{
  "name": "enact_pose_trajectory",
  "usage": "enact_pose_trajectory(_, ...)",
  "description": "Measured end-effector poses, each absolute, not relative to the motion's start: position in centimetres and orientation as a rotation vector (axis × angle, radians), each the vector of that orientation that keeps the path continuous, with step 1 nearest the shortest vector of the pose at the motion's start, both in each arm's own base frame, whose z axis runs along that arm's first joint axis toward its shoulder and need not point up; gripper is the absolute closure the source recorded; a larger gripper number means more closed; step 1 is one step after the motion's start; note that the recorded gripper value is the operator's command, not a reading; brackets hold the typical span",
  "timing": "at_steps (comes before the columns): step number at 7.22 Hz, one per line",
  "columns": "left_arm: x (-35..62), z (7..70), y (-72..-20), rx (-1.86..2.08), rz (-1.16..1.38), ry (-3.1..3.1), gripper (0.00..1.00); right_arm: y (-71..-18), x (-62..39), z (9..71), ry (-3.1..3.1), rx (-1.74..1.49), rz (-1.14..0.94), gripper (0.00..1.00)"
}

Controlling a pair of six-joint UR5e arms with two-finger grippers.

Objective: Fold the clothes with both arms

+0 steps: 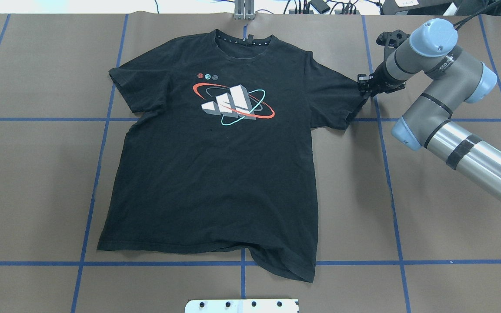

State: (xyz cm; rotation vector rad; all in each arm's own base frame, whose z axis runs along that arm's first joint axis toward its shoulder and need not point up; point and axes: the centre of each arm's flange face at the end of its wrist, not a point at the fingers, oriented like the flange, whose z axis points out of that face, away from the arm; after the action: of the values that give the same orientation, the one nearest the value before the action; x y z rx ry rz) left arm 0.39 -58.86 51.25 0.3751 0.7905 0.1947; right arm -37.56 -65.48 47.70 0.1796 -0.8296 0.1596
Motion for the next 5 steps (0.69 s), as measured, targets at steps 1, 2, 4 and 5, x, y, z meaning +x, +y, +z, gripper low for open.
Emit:
enact_pose_trajectory(1, 0.4, 51.3, -58.9, 0.375, 0.195, 0.790, 0.00, -65.5, -37.5, 47.7, -0.830, 0.180, 0.160, 1.00)
enact_pose_trajectory(2, 0.4, 51.3, -58.8, 0.375, 0.195, 0.790, 0.00, -65.6, -37.4, 47.6, -0.830, 0.182, 0.162, 1.00)
enact_pose_trajectory(4, 0.4, 51.2, -58.8, 0.376, 0.196, 0.790, 0.00, -66.3, -36.5, 46.6, -0.842, 0.196, 0.174, 1.00)
enact_pose_trajectory(5, 0.4, 51.2, -58.8, 0.376, 0.196, 0.790, 0.00, -66.9, -36.3, 45.1, -0.855, 0.207, 0.181, 1.00)
